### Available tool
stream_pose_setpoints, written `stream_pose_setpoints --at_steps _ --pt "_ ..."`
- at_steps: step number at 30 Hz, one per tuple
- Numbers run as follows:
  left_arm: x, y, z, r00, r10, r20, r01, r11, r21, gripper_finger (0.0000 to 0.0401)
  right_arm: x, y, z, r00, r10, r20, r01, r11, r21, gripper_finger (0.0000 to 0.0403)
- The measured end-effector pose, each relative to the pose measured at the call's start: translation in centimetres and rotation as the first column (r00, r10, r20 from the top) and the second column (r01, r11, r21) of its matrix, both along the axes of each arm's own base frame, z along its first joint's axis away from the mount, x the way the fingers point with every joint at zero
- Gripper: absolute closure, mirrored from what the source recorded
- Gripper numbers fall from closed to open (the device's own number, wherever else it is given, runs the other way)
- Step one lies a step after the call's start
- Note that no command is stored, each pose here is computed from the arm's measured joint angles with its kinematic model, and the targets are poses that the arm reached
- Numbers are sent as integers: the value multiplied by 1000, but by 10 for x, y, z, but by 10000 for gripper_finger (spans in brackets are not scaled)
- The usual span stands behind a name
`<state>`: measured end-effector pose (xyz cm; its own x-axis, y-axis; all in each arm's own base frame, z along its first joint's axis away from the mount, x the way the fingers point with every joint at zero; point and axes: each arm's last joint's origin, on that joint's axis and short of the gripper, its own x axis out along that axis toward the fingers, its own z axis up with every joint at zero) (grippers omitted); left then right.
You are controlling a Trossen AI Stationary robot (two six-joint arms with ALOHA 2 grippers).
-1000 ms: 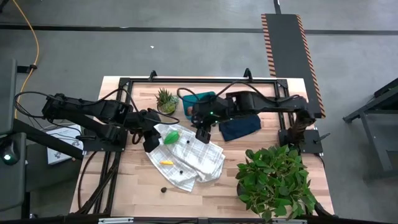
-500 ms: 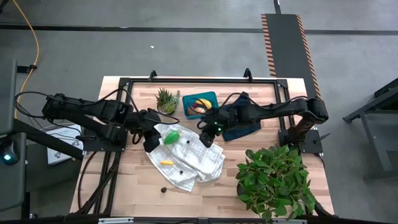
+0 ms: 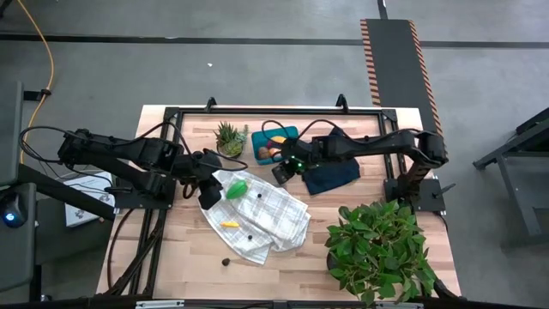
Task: Pick and placing Produce into tupperware
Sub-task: Put the green corn into the blue bin
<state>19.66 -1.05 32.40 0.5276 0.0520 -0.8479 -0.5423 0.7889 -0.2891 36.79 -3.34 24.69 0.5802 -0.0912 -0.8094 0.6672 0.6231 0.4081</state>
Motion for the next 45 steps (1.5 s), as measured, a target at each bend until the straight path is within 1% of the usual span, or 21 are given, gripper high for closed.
stream_pose_setpoints --at_steps 4,11,14,18,22,26,38,42,45 --pt "0 0 0 1000 20 3 -20 1000 -12 355 3 -4 -12 998 -12 -55 13 1000 14 274" --pt "0 0 0 1000 25 7 -24 1000 -11 355 9 -9 -33 989 4 -145 3 999 47 272" --pt "0 0 0 1000 27 7 -27 1000 -13 355 9 -10 -38 986 17 -167 -9 999 46 260" --pt "0 0 0 1000 28 7 -28 1000 -14 355 10 -9 -40 985 28 -170 -16 997 71 230" --pt "0 0 0 1000 28 7 -28 1000 -14 355 11 -9 -41 986 5 -166 9 996 85 203" --pt "0 0 0 1000 28 7 -28 1000 -13 355 12 -9 -43 986 4 -167 10 996 85 190" --pt "0 0 0 1000 27 4 -27 1000 -13 355 14 -17 -43 989 -28 -143 45 993 112 189" --pt "0 -1 0 1000 15 2 -15 999 -32 355 17 -18 -34 992 -33 -122 47 992 115 189" --pt "0 -1 0 1000 4 0 -4 999 -39 355 20 -20 -23 992 -46 -114 55 995 84 189"
